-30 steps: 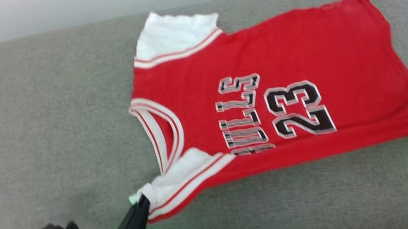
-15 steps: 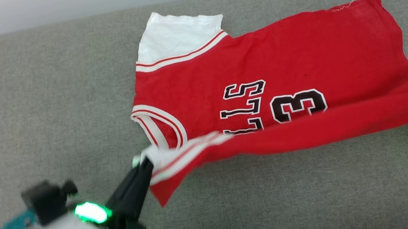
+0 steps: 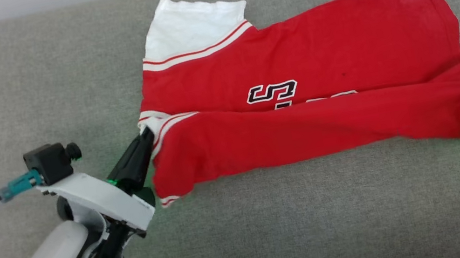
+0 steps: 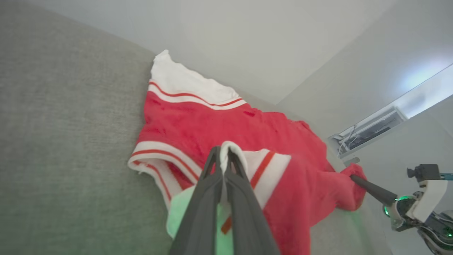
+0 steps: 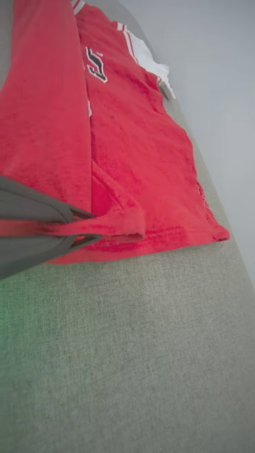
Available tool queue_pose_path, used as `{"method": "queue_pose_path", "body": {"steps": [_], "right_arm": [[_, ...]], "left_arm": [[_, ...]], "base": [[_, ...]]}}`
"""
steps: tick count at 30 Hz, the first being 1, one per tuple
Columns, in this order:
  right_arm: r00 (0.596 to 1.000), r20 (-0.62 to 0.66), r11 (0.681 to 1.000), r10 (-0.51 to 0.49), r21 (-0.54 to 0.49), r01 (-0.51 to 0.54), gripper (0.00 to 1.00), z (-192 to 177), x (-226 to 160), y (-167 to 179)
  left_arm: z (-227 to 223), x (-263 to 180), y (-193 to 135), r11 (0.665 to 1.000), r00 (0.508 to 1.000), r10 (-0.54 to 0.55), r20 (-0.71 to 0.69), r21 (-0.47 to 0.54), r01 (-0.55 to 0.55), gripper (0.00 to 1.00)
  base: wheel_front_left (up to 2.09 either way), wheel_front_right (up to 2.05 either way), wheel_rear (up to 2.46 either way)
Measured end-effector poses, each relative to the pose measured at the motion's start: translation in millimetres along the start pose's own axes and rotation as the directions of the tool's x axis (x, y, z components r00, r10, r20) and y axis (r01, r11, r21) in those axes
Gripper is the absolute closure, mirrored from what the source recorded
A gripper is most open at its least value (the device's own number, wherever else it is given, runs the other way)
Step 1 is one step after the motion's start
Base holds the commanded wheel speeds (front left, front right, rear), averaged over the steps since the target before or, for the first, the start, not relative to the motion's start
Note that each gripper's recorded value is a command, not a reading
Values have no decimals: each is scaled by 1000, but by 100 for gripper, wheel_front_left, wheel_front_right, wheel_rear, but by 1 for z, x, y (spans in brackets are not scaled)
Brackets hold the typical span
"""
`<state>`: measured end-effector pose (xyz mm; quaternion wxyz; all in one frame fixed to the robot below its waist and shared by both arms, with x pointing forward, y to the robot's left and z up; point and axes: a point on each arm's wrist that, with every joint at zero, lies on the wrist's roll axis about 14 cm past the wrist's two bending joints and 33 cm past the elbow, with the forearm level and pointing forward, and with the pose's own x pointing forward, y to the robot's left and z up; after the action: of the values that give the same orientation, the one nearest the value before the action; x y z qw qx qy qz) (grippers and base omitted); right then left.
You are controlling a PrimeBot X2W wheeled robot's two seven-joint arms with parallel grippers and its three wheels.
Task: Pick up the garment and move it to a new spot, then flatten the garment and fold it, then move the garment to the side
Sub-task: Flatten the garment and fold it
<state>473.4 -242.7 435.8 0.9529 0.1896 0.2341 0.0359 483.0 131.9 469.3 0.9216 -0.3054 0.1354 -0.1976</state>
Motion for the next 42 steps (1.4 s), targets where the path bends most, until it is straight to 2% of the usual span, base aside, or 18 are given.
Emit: {"method": "queue_pose_path", "body": {"steps": [4,10,11,13,14,15,16,17,22,25,29,32,35,38,42], "right_arm": [[999,-21,999,-33,-10,33,100,-15,5,-8],[998,-4,997,-68,-34,68,100,-22,10,-17],[997,6,997,-71,-38,71,100,-21,10,-17],[997,30,996,-70,-53,72,100,-16,12,-16],[997,43,995,-69,-62,72,94,-14,12,-16],[996,57,995,-68,-63,71,66,-12,12,-15],[995,74,995,-65,-64,70,22,-8,12,-14],[994,89,995,-62,-66,68,0,-5,12,-13],[989,145,995,-34,-86,47,0,11,7,-4],[982,191,995,-10,-95,29,0,25,3,3],[973,229,995,14,-99,9,0,36,-4,10],[968,249,995,33,-98,-9,0,42,-8,16],[967,252,995,48,-97,-24,0,41,-11,21],[965,254,995,62,-94,-39,0,41,-12,27],[965,255,995,70,-90,-48,0,40,-14,31]], "left_arm": [[-22,3,31,995,994,93,-53,48,-90,100],[-41,9,42,990,988,129,-88,76,-123,100],[-41,10,42,989,987,131,-88,79,-124,96],[-39,9,43,986,987,135,-86,106,-126,61],[-36,10,42,985,988,131,-79,123,-121,29],[-32,10,41,984,989,129,-69,133,-119,0],[-29,10,40,983,990,125,-61,145,-116,0],[-24,10,39,981,992,120,-50,159,-110,0],[14,3,36,959,995,97,18,266,-98,0],[37,-5,39,934,994,99,45,341,-109,0],[59,-10,41,906,991,131,19,403,-127,0],[50,-13,33,908,983,158,-95,406,-107,0],[34,-20,21,916,954,182,-237,393,-77,0],[17,-30,12,923,906,200,-373,381,-48,0],[-9,-42,7,935,815,220,-536,354,-19,0]], "base": [[0,0,0],[0,0,0],[0,0,0],[0,0,0],[0,0,0],[0,0,0],[0,0,0],[0,0,0],[0,0,0],[0,0,0],[0,0,0],[0,0,0],[0,0,0],[0,0,0],[0,0,0]]}}
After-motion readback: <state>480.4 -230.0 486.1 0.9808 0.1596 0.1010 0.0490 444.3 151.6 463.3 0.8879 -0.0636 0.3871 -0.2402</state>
